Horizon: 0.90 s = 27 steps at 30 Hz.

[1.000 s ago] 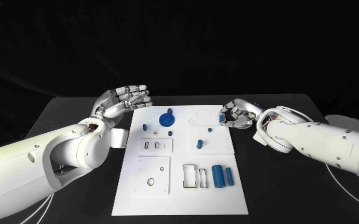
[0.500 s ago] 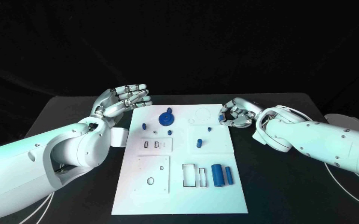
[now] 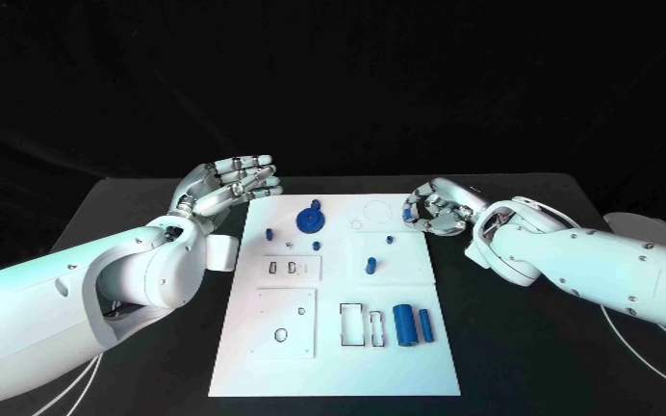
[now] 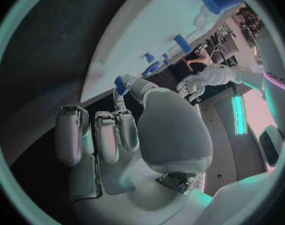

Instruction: Assemble the parts on the task board

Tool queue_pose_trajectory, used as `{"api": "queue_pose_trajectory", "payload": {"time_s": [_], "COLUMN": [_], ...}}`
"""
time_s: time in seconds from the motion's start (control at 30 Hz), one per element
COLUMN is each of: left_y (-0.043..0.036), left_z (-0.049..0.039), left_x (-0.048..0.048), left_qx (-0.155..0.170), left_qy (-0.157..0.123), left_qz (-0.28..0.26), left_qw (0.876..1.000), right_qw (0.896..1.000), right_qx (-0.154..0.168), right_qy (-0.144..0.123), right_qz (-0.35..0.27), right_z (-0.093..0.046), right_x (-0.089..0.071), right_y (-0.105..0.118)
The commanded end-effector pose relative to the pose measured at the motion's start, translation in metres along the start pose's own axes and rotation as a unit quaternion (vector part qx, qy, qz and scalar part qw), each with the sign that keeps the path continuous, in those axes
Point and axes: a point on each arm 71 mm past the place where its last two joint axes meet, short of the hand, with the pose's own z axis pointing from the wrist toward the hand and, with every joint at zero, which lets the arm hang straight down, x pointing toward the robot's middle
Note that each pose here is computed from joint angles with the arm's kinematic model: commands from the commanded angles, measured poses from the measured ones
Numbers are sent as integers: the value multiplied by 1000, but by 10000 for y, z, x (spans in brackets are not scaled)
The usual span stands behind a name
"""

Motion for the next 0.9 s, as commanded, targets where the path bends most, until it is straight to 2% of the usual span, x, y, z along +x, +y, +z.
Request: {"api": "queue_pose_trajectory", "payload": {"time_s": [0.03, 0.23, 0.43, 0.63, 0.9], "left_y": [-4, 13, 46, 62, 66], "left_z": [8, 28, 71, 92, 95], "left_x": [12, -17, -42, -31, -18], "left_qx": [3, 1, -1, -1, -1], "left_qy": [7, 2, -4, -3, -2], "left_qz": [-5, -5, -6, -7, -8], "left_qw": [1000, 1000, 1000, 1000, 1000], "right_qw": [1000, 1000, 998, 996, 993], "right_qx": [1, -17, -53, -70, -85], "right_qy": [-16, -2, 32, 58, 83], "right_qz": [-2, 3, 0, -6, -29], "right_z": [-2, 47, 178, 273, 323], "right_x": [-1, 124, 406, 628, 933], "right_y": [124, 497, 1041, 1316, 1524]}}
